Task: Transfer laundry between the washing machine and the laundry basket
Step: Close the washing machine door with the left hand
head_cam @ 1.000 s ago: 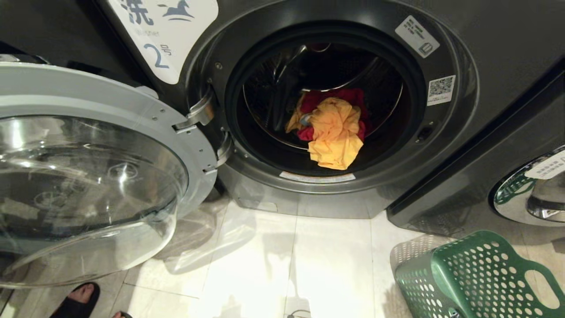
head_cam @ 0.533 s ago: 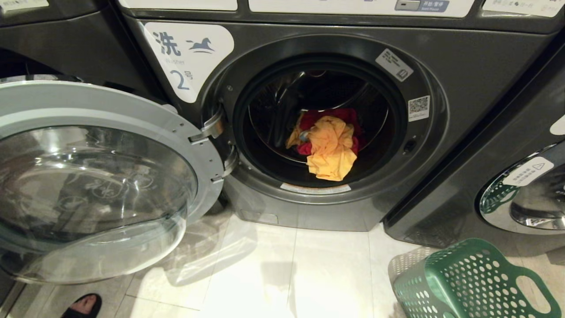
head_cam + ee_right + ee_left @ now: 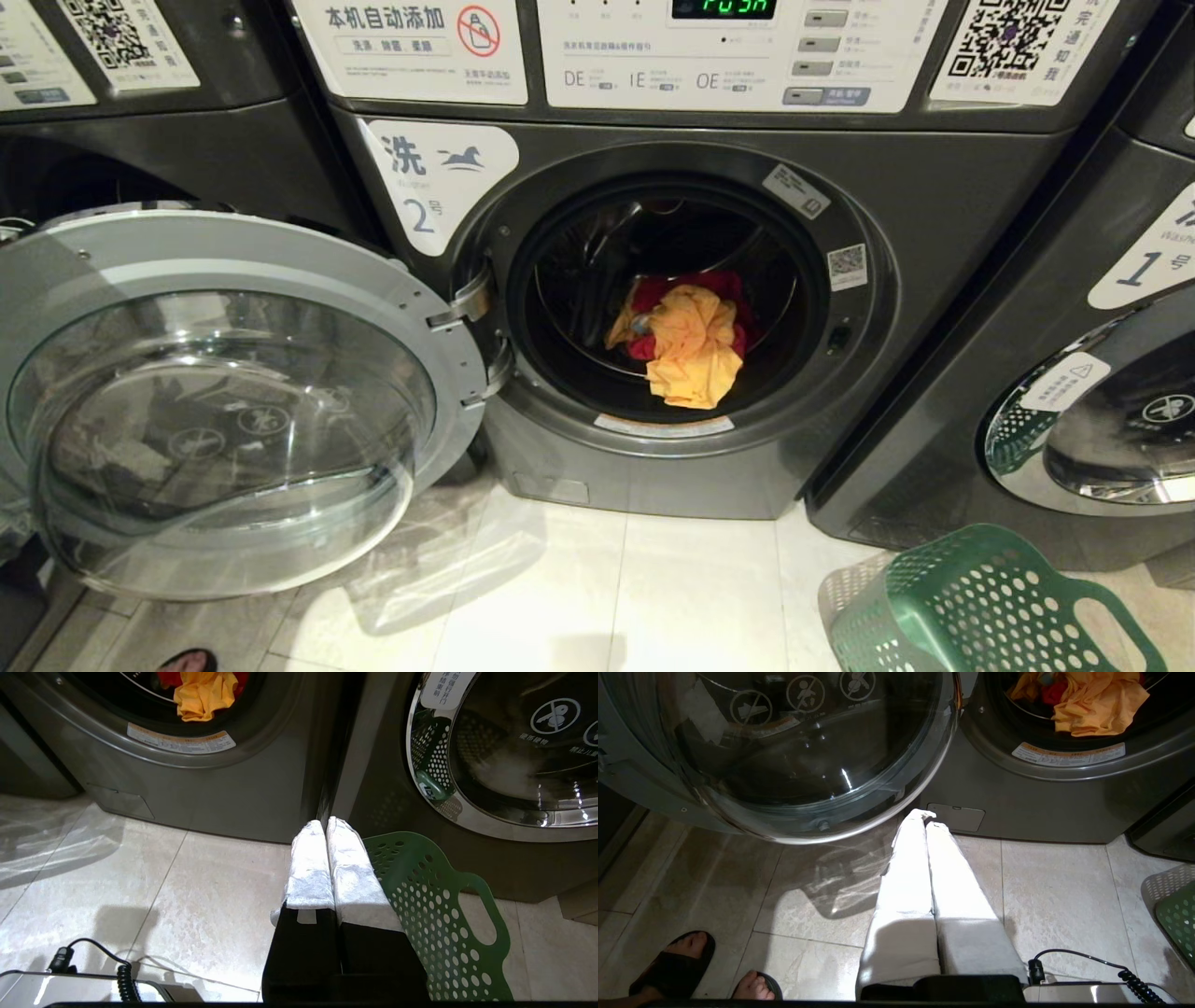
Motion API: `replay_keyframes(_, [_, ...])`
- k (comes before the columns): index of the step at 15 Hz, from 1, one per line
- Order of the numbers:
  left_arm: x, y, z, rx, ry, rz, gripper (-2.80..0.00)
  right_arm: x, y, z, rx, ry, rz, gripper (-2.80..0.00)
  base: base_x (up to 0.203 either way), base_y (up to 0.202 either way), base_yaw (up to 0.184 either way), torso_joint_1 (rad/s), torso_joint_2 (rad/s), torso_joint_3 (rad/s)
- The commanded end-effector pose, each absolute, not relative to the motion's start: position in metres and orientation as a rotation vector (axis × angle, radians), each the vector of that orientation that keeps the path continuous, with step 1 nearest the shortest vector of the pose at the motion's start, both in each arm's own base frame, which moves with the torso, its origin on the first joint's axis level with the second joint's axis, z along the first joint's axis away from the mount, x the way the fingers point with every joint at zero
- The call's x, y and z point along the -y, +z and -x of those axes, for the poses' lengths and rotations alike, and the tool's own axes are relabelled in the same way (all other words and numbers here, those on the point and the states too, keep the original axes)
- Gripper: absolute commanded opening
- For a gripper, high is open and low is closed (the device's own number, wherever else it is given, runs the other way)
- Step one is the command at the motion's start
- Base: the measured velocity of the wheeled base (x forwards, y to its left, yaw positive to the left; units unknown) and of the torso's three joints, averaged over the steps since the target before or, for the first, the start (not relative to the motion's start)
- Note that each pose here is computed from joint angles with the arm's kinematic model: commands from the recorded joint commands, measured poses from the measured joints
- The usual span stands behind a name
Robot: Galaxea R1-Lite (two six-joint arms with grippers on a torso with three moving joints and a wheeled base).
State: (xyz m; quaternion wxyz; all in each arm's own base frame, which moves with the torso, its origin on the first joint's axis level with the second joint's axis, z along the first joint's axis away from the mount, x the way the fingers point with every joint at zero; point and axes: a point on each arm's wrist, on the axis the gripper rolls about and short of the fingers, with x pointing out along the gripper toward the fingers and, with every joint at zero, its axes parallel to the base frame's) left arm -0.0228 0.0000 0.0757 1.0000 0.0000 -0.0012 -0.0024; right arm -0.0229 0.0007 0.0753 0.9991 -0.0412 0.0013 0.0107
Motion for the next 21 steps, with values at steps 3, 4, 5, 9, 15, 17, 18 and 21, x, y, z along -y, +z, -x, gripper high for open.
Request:
replay_keyframes(3, [0.0000,0.0758,0.0227,0.002,-0.005,-0.002,-2.80,-0.0007,0.0755,0.0228,-0.003,0.022,0.084,-2.80,0.000,0.000,0.000,0.005,0.00,0.207])
replay_keyframes(4, [0.0000,0.0758,0.0227,0.002,-0.005,-0.002,-2.80,-0.0007,0.0752,0.0227,-0.004,0.022,0.083,-2.80,0.000,0.000,0.000,0.002,0.01,0.210])
replay_keyframes(5, [0.0000,0.0758,0.0227,0.002,-0.005,-0.002,-2.80,-0.0007,0.0755,0.0228,-0.003,0.022,0.083,-2.80,0.000,0.000,0.000,0.000,0.00,0.201])
replay_keyframes(9, [0.0000,0.0758,0.0228,0.003,-0.005,-0.002,-2.80,-0.0007,0.0756,0.0228,-0.002,0.021,0.084,-2.80,0.000,0.000,0.000,0.001,0.00,0.202])
replay_keyframes(15, [0.0000,0.0758,0.0228,0.003,-0.005,-0.002,-2.80,-0.0007,0.0753,0.0227,-0.003,0.022,0.084,-2.80,0.000,0.000,0.000,0.004,0.00,0.199])
replay_keyframes(17, [0.0000,0.0758,0.0227,0.002,-0.005,0.000,-2.80,-0.0007,0.0755,0.0228,-0.003,0.022,0.084,-2.80,0.000,0.000,0.000,0.004,0.00,0.202])
replay_keyframes(18, [0.0000,0.0758,0.0227,0.002,-0.005,0.000,-2.80,-0.0007,0.0756,0.0228,-0.002,0.022,0.084,-2.80,0.000,0.000,0.000,-0.001,0.00,0.178])
replay_keyframes(21, [0.0000,0.0758,0.0227,0.002,-0.005,0.002,-2.80,-0.0007,0.0752,0.0227,-0.004,0.022,0.084,-2.80,0.000,0.000,0.000,0.001,0.00,0.070])
